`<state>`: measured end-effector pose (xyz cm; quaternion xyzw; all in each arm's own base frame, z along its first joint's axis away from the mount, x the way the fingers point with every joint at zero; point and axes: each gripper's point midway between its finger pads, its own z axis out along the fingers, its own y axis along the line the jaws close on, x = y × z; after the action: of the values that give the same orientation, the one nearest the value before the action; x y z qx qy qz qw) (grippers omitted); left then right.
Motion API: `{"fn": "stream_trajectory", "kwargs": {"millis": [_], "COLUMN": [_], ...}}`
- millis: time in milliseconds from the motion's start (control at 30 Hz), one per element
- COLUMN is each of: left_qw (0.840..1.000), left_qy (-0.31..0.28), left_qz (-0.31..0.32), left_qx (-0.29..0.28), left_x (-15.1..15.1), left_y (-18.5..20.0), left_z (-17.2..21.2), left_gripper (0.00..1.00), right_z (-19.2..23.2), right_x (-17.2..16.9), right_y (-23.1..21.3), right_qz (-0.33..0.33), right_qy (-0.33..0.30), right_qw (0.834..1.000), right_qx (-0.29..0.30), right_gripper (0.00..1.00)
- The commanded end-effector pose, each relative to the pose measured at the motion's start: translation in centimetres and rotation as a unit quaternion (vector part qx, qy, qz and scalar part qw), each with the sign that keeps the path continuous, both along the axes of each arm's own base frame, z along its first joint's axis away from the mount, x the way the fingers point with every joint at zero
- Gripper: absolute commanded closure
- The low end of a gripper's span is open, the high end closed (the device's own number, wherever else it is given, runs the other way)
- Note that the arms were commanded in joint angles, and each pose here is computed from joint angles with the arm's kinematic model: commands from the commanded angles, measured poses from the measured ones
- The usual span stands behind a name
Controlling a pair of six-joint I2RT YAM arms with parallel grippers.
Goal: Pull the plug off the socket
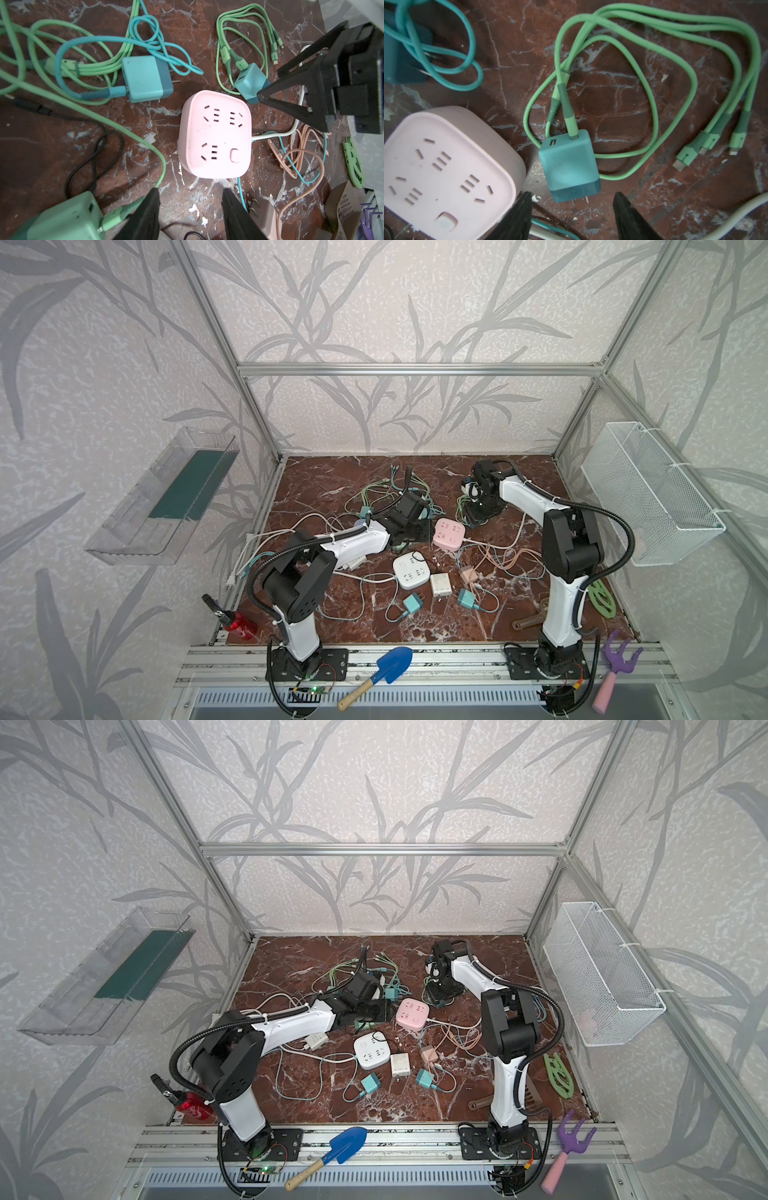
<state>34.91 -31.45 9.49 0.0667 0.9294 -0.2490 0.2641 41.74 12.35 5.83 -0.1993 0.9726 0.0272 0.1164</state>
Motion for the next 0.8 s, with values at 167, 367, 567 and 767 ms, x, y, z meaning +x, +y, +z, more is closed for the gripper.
{"fn": "stream_trajectory", "kwargs": {"millis": [167,367,567,767], "left_qw": [0.997,0.993,0.986,0.976], "left_qy": [-0.073,-0.111,-0.143,-0.186], "left_qz": [0.018,0.035,0.061,0.09], "left_qx": [0.016,0.025,0.051,0.064], "left_x": [0.6,0.7,0.6,0.3], "left_y": [1.8,3.2,5.3,7.6], "left_z": [3.2,4.8,5.8,7.0], "left_gripper": [0.28,0.19,0.08,0.01], "right_z": [5.7,9.2,12.3,13.2], "right_x": [-0.1,-1.0,-2.9,-4.6], "right_y": [0.4,-0.5,-1.1,-2.6], "right_qz": [0.002,-0.007,-0.017,-0.037], "right_qy": [-0.143,-0.265,-0.379,-0.445], "right_qw": [0.988,0.962,0.919,0.888], "right_qx": [0.05,0.068,0.104,0.107], "right_gripper": [0.35,0.32,0.23,0.17]}}
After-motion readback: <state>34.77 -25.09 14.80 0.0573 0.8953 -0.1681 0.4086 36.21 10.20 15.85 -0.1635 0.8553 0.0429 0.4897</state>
